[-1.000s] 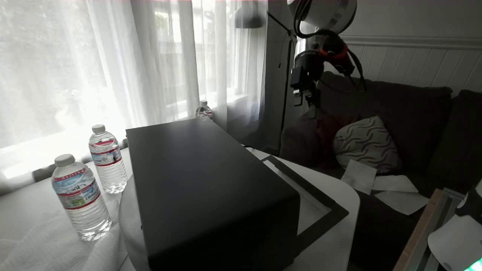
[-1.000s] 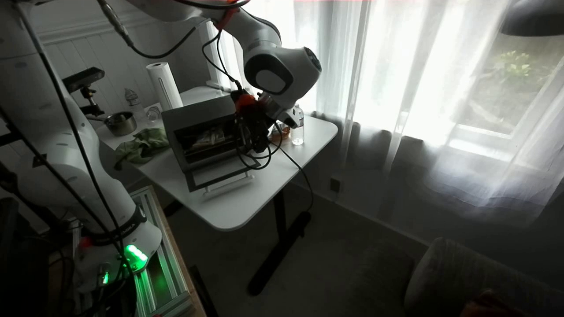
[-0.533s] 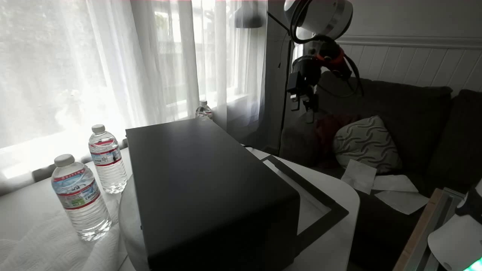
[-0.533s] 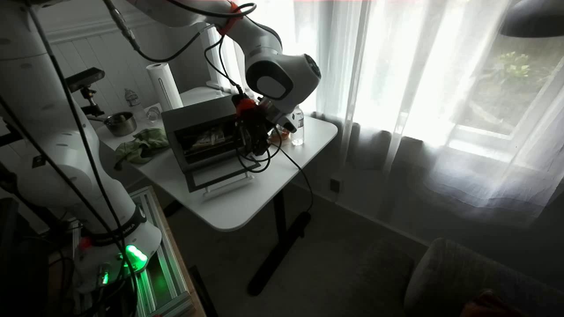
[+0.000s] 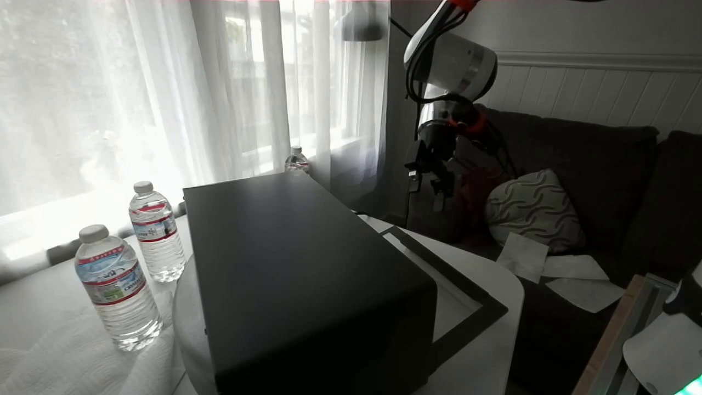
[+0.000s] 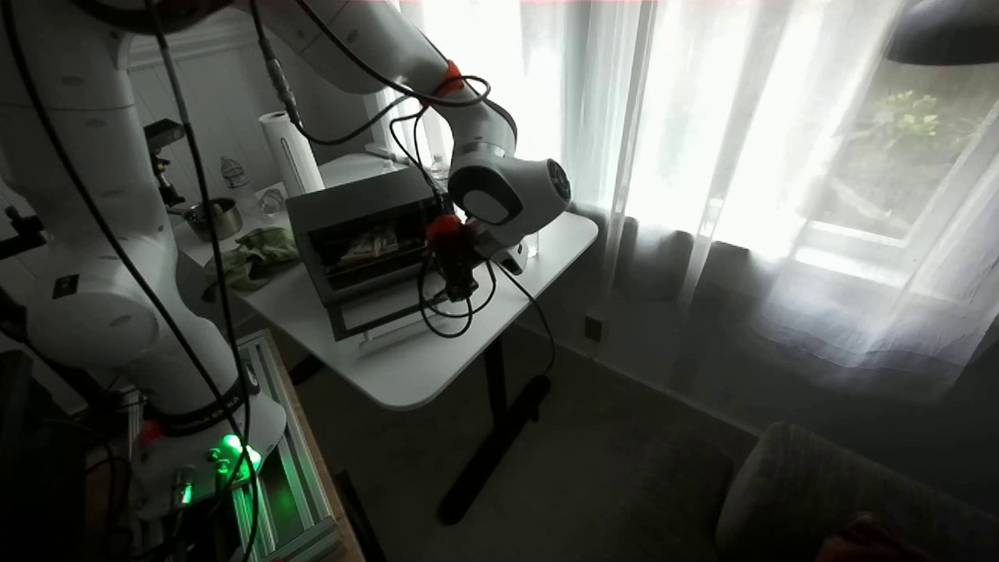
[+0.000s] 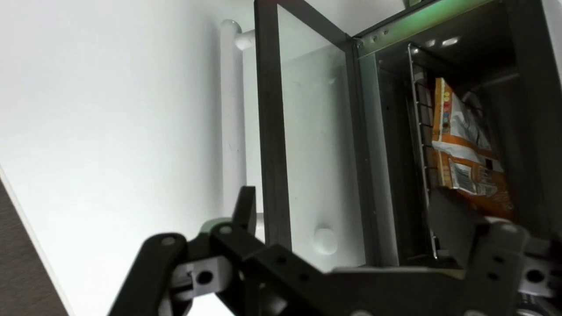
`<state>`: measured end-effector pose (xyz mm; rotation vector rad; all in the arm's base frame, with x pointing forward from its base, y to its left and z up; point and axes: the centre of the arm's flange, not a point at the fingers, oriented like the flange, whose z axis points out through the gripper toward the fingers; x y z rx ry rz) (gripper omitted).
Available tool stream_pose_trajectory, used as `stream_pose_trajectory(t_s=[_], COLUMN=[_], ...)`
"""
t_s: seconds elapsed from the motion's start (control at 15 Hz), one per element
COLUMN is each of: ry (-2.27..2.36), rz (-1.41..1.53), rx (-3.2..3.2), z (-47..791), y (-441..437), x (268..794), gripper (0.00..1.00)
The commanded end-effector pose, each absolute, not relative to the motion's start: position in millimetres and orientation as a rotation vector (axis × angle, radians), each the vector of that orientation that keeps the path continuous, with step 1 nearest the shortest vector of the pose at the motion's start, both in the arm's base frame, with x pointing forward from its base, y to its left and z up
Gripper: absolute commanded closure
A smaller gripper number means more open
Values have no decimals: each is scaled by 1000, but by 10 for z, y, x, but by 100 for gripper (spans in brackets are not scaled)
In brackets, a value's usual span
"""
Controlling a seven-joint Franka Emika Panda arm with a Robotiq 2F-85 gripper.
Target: Close the open oven
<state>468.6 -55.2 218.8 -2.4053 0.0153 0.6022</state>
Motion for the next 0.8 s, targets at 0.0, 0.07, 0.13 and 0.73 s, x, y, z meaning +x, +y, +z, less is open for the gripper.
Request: stream_pose_trajectory(t_s=[0.0,0.07,0.13,0.73], ry=[45,49,54,92], rz=[540,527,506,338], rx=[-2338,-2326,-2314,-2194], z=[1913,1854,1803,1492], y=[-582,-583,-582,-623], x=[4779,4791,4808,4988], gripper=[0,0,0,0])
